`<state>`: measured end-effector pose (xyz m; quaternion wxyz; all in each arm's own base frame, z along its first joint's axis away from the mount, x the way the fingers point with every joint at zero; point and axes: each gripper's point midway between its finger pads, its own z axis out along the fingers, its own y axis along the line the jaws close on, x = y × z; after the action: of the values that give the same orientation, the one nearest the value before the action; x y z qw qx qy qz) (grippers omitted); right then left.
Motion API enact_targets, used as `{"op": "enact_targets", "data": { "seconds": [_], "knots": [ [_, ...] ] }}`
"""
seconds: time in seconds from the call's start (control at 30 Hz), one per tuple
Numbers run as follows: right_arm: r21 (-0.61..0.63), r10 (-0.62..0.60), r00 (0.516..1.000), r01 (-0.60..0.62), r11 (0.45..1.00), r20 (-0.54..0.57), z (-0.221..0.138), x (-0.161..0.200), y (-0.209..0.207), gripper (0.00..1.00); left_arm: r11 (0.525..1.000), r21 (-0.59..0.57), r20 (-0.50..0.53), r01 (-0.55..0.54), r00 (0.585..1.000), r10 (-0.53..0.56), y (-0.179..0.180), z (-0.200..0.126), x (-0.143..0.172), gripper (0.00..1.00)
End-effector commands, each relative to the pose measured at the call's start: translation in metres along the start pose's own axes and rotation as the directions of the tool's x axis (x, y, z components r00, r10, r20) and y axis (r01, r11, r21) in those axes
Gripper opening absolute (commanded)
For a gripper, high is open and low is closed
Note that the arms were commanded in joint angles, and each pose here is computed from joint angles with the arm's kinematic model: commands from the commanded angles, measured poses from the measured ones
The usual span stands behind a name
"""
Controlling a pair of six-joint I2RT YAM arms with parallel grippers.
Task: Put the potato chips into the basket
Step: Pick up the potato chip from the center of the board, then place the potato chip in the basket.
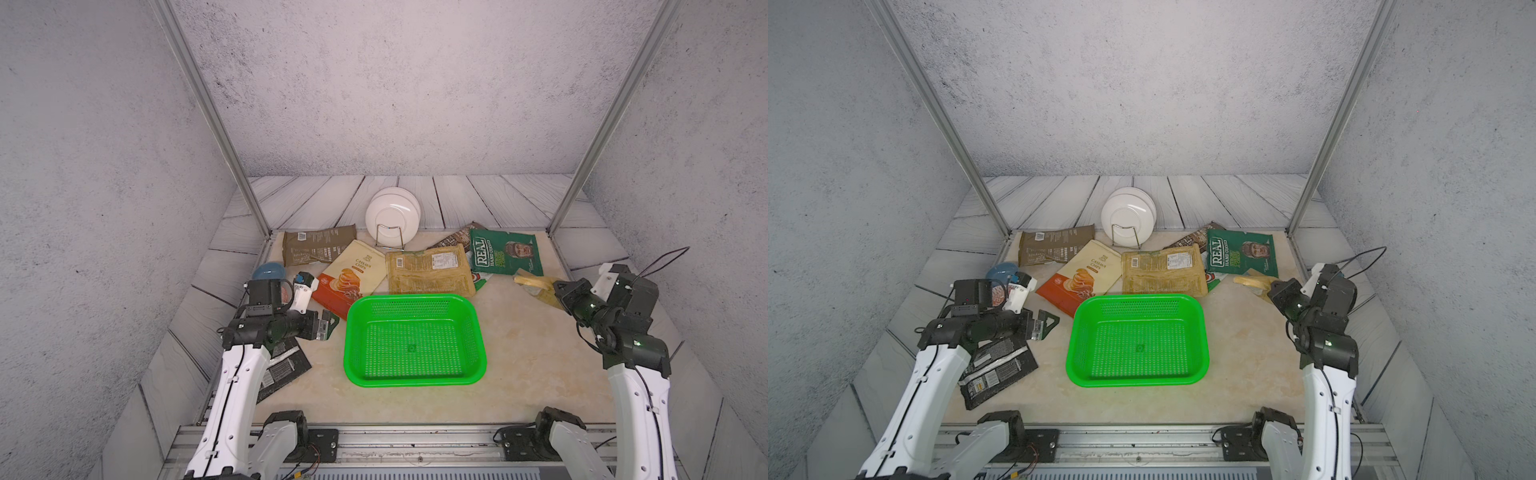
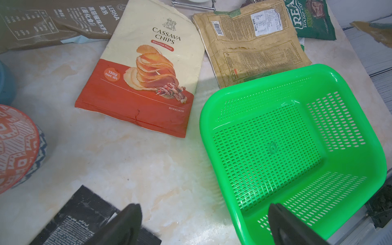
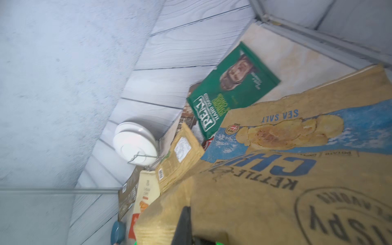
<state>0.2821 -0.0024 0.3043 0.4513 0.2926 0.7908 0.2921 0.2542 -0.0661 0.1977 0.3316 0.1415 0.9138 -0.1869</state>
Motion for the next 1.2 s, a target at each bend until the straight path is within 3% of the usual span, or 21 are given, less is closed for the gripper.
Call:
{"op": "enact_targets", "data": {
  "seconds": [0.0,0.2,0.37,0.5,0.87,1.03,1.17],
  "knots": [
    [-0.201,-0.114,0.992,0.100,0.974,-0.055,-0.014,0.007,0.057,0.00,1.000,0.004,0.005,-0.012,1.000,0.012,-0.001,0.000,0.000,1.00],
    [-0.410,-0.324,0.925,0.223,0.884,-0.197,-0.018,0.055,0.123,0.00,1.000,-0.013,0.007,-0.014,1.000,0.014,0.002,0.000,0.000,1.00],
    [-0.605,-0.506,0.817,0.262,0.752,-0.275,-0.024,0.106,0.161,0.00,1.000,-0.014,0.004,-0.012,1.000,0.012,0.003,0.001,0.000,1.00],
    [-0.680,-0.613,0.722,0.274,0.679,-0.321,-0.022,0.143,0.168,0.00,1.000,-0.011,0.004,-0.012,1.000,0.012,0.002,0.000,0.000,1.00],
    [-0.847,-0.844,0.380,0.224,0.482,-0.379,-0.034,0.237,0.171,0.00,1.000,-0.007,0.001,-0.012,1.000,0.012,0.001,0.001,0.001,1.00],
    [-0.890,-0.882,0.295,0.164,0.425,-0.367,-0.033,0.255,0.168,0.00,1.000,-0.003,0.000,-0.013,1.000,0.013,0.001,0.001,0.001,1.00],
    [-0.913,-0.906,0.263,0.153,0.378,-0.331,-0.030,0.260,0.169,0.00,1.000,0.003,0.000,-0.016,1.000,0.016,0.000,0.001,0.001,1.00]
  ]
}}
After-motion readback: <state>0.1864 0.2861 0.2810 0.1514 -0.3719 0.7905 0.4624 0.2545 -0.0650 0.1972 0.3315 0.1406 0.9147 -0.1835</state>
